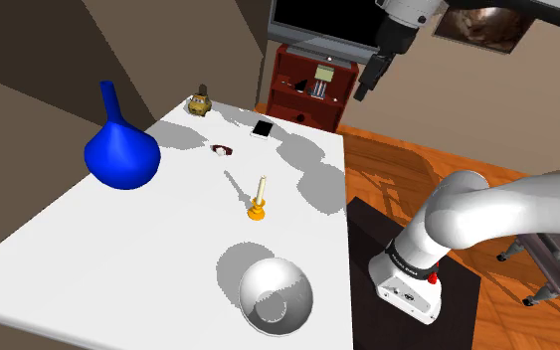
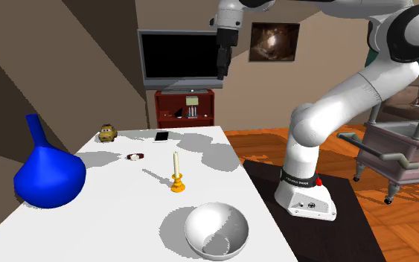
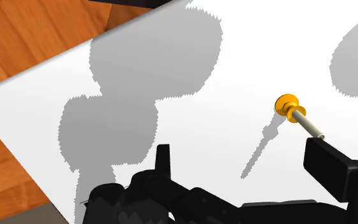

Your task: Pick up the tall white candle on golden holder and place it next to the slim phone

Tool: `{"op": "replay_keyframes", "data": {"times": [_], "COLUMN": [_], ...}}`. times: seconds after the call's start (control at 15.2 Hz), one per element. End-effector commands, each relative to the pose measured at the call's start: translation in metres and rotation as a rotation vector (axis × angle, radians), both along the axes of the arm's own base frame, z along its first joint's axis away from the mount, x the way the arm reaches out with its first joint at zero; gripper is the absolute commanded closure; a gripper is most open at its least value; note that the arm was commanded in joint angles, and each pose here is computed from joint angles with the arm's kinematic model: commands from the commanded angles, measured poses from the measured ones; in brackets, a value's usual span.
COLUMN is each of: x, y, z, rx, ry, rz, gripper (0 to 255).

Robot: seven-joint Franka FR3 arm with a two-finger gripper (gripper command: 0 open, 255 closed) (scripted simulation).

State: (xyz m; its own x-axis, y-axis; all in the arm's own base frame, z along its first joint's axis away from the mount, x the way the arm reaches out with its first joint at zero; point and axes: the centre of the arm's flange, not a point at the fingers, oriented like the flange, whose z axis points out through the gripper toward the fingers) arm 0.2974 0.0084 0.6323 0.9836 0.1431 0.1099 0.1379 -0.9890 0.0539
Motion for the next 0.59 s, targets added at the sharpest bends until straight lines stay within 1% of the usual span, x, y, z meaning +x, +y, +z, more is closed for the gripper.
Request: {"op": "replay_keyframes", "data": {"times": [0.0,0.53], "x": [0.0,-0.007], "y": [0.0,0.063], "z": [0.0,-0.086], "rx": [0.0,0.016], "ry": [0.0,-0.097], "rz": [0.0,-0.063], "gripper": [0,0]}}
